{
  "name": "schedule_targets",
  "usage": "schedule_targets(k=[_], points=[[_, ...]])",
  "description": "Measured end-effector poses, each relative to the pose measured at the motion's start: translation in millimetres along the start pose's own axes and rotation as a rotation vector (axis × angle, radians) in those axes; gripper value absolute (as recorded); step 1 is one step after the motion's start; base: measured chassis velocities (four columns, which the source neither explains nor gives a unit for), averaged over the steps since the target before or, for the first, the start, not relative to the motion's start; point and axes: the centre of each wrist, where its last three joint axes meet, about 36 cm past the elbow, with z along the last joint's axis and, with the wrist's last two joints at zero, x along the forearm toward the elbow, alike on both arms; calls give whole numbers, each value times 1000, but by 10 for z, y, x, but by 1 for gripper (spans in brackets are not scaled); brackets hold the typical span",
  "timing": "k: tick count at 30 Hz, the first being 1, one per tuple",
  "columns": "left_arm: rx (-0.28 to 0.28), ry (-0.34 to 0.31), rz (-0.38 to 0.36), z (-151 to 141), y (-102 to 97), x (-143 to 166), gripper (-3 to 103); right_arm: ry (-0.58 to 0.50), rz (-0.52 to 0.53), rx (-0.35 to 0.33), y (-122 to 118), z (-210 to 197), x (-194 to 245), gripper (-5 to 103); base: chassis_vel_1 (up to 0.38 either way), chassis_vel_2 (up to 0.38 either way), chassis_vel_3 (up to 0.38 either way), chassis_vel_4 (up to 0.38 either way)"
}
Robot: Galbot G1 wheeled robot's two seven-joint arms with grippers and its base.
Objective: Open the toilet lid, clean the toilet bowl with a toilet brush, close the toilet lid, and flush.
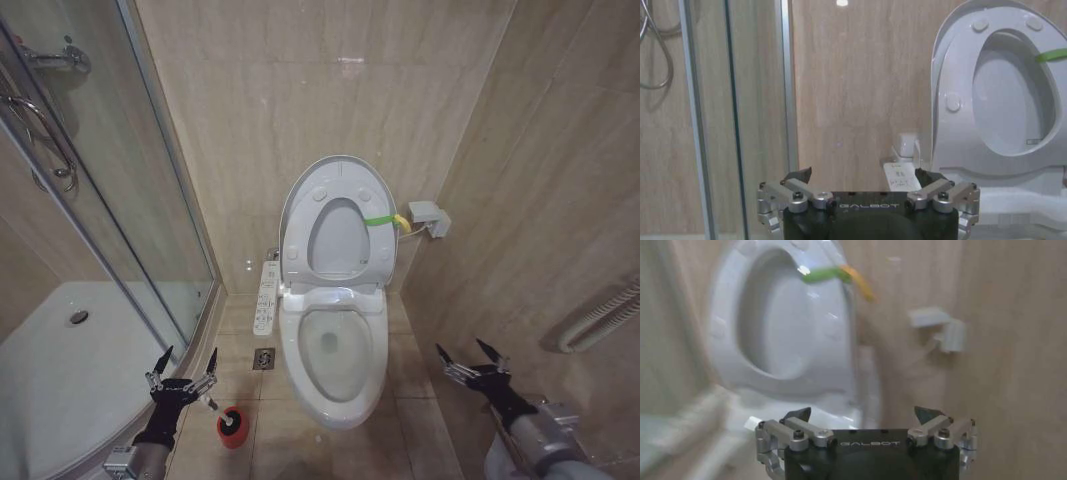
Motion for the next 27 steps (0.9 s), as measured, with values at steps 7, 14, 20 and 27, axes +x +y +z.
schedule_targets(k=[7,14,20,27], points=[[0,0,0,0,-1,0,100,-14,-39,-60,284,160,-50,100,0,0,0,0],[0,0,0,0,-1,0,100,-49,-29,-50,255,234,-144,100,0,0,0,0],[0,0,0,1,-1,0,100,-97,-28,-29,208,279,-260,100,0,0,0,0],[0,0,0,1,-1,0,100,-137,-48,-38,235,429,-435,100,0,0,0,0]])
